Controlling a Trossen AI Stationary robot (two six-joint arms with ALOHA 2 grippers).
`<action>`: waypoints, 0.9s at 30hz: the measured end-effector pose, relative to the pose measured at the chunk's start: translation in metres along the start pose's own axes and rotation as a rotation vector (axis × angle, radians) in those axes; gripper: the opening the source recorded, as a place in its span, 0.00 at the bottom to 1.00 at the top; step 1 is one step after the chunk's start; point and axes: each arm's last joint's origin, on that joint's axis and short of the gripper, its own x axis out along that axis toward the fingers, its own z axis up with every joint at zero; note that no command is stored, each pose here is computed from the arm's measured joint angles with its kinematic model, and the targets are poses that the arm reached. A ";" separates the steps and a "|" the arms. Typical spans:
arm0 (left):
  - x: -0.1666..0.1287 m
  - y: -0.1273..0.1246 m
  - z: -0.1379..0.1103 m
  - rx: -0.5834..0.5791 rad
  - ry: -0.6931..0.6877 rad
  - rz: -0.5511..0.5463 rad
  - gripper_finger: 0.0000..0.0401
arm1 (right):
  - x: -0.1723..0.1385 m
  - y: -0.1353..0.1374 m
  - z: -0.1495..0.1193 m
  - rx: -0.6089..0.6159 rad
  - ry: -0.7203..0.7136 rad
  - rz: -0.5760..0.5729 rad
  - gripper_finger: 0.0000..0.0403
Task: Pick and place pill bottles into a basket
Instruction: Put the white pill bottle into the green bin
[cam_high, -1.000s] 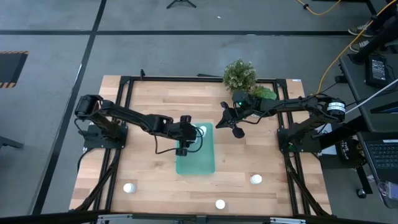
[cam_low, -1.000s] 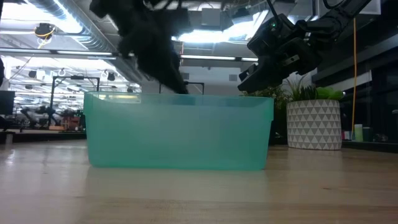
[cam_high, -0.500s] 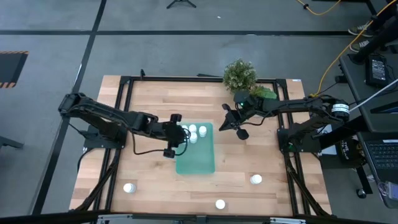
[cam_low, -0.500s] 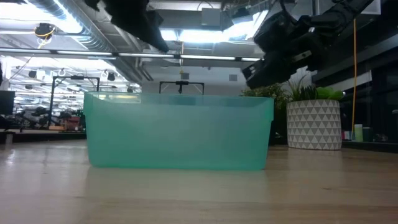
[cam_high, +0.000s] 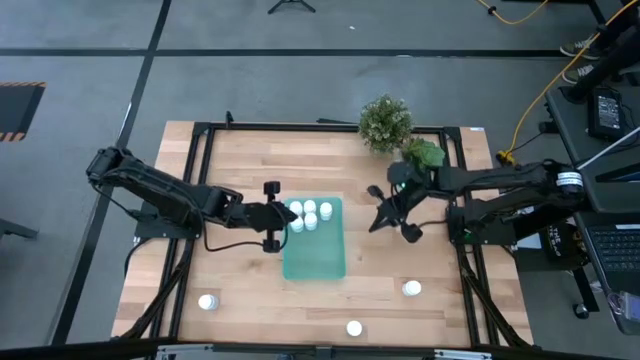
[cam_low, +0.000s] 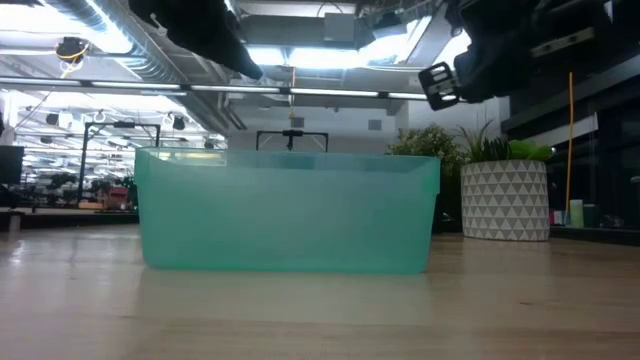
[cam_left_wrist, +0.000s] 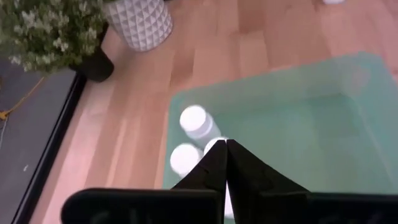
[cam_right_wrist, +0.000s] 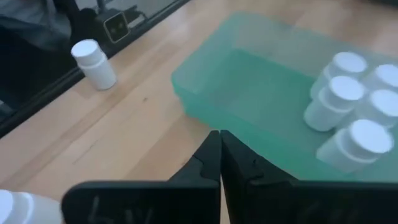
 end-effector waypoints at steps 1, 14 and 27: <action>0.000 -0.001 0.001 -0.003 -0.014 -0.003 0.01 | 0.003 0.004 0.001 -0.003 0.011 0.003 0.00; -0.005 -0.016 -0.001 0.015 -0.041 -0.055 0.00 | 0.028 0.038 0.007 0.022 -0.014 -0.005 0.00; -0.011 -0.033 -0.040 -0.026 -0.176 -0.120 0.00 | 0.004 0.080 0.004 0.209 -0.114 -0.073 0.00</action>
